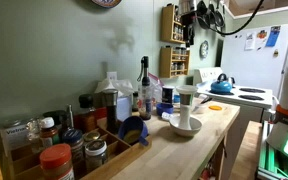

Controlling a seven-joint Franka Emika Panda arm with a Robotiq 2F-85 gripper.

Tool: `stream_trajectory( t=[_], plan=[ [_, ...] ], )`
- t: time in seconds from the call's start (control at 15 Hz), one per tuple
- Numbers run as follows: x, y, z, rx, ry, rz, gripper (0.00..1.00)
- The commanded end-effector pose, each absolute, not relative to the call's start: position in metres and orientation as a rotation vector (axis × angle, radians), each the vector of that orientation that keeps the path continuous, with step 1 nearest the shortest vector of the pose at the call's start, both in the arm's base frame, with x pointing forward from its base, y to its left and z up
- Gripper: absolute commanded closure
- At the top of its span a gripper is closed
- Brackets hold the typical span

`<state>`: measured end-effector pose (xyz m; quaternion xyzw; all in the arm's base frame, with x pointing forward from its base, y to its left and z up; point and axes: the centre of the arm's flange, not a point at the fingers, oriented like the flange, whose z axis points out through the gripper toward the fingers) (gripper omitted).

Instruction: Pick up the whisk from the blue bowl and put it in the clear lunch box

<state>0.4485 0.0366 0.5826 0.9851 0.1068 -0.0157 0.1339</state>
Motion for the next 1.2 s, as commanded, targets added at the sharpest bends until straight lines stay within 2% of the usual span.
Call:
stream_trajectory(
  t=[0.0, 0.47, 0.8, 1.13],
  plan=[
    [0.449, 0.036, 0.583, 2.856, 0.309, -0.046, 0.00],
    [0.449, 0.037, 0.583, 2.856, 0.310, -0.045, 0.00],
    [0.501, 0.089, 0.523, 2.680, 0.349, -0.060, 0.00],
    [0.530, 0.093, 0.460, 2.756, 0.281, -0.108, 0.00]
  ],
)
